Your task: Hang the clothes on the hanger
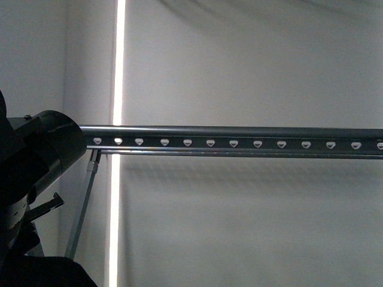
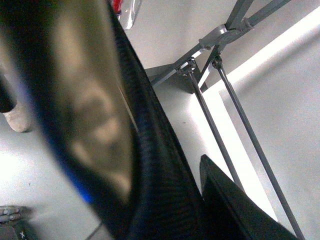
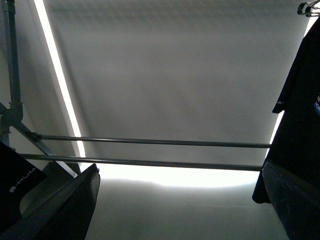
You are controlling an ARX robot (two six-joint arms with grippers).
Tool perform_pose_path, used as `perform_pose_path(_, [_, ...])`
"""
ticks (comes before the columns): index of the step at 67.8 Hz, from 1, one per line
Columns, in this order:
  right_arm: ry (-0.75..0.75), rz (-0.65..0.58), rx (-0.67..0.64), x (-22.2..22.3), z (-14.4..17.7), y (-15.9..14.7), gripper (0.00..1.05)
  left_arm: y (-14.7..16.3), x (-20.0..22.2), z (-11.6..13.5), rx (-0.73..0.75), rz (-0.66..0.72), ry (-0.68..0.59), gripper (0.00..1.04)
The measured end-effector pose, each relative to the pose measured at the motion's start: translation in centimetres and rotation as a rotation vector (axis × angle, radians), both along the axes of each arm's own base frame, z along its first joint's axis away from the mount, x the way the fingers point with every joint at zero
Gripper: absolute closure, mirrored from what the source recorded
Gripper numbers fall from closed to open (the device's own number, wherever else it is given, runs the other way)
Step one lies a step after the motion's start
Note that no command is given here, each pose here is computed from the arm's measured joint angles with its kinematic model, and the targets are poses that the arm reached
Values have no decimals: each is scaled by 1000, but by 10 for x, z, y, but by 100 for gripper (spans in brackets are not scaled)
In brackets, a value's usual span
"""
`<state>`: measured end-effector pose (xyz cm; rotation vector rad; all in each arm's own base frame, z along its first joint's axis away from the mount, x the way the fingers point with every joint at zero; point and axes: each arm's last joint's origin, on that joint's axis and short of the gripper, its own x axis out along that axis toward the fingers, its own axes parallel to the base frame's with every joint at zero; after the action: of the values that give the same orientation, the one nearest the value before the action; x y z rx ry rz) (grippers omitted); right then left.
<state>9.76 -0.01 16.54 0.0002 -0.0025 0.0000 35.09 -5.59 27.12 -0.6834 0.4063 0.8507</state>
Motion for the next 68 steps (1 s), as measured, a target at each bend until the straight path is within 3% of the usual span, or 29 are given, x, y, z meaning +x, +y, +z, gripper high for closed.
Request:
perform_pose_path(6, [0, 0, 0, 0, 0, 0, 7, 0, 0, -1, -16, 13, -13, 93])
perform_pose_path(15, [0, 0, 0, 0, 0, 0, 7, 0, 0, -1, -39, 20, -22, 98])
perform_pose_path(33, [0, 0, 0, 0, 0, 0, 7, -8, 2, 0, -55, -86, -8, 98])
perform_pose_path(48, [0, 0, 0, 0, 0, 0, 7, -21, 3, 2, -44, -254, 24, 98])
perform_pose_path(68, [0, 0, 0, 0, 0, 0, 7, -28, -9, 12, 30, -428, -63, 98])
